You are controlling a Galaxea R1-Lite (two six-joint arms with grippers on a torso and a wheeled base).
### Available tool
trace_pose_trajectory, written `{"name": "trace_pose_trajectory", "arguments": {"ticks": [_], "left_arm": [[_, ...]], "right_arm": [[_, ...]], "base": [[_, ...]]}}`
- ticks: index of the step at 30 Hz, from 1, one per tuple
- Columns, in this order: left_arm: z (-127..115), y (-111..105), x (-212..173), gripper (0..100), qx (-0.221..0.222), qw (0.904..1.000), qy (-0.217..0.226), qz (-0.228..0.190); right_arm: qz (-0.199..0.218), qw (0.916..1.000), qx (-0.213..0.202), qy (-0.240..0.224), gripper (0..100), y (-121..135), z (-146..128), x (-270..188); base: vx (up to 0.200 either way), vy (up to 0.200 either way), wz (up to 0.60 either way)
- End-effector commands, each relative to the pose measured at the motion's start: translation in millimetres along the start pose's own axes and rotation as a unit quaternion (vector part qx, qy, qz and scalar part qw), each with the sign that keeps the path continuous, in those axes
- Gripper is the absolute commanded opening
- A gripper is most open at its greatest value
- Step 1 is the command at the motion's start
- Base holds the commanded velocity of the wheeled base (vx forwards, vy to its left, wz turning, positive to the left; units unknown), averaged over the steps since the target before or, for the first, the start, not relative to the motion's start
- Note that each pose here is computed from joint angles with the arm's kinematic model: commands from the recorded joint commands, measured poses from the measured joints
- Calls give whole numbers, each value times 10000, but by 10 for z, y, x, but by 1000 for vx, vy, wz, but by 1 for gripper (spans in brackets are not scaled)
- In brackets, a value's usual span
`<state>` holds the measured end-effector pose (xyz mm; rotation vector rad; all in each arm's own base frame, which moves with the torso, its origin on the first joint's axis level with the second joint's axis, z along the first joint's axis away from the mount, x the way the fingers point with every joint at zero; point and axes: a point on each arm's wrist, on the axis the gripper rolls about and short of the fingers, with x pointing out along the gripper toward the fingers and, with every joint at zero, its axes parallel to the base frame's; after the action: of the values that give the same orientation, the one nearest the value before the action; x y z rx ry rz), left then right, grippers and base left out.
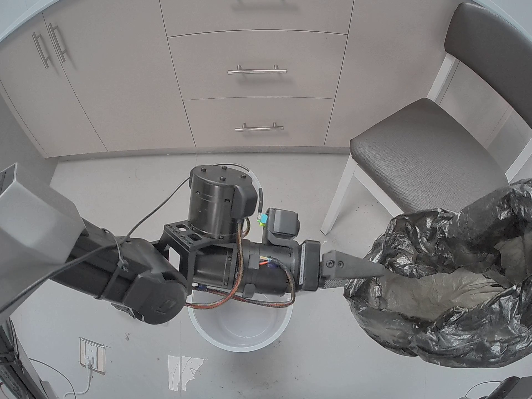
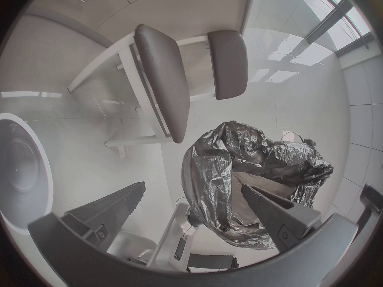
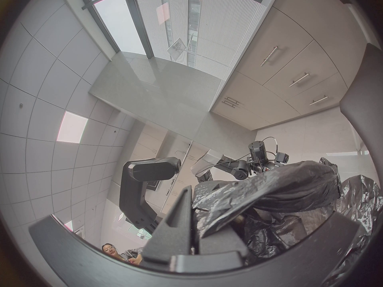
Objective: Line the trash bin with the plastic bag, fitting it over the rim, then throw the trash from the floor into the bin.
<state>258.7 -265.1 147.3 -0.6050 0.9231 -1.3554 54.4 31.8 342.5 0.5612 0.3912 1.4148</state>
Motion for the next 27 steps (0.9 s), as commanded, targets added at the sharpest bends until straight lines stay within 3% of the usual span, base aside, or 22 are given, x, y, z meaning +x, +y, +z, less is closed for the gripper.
{"name": "trace_pose_trajectory", "arguments": {"ticks": [1,12,19,20,27], "left_arm": [[-82,-5,101,100,-6,9999,148,-61],[-183,-19,288,100,87,9992,328,-212],[-203,-7,313,100,68,9998,203,-41],[-203,-7,313,0,68,9998,203,-41],[-198,-30,296,0,93,9999,143,-4]], "right_arm": [[11,10000,-30,-5,0,23,-21,-10],[-2,10000,42,17,0,-10,-51,-10],[-11,10000,49,15,0,-15,-53,-12],[-16,10000,49,9,0,-15,-53,-12],[-38,10000,54,-1,0,-21,-50,-13]], "base": [[0,0,0],[0,0,0],[0,0,0],[0,0,0],[0,0,0]]}}
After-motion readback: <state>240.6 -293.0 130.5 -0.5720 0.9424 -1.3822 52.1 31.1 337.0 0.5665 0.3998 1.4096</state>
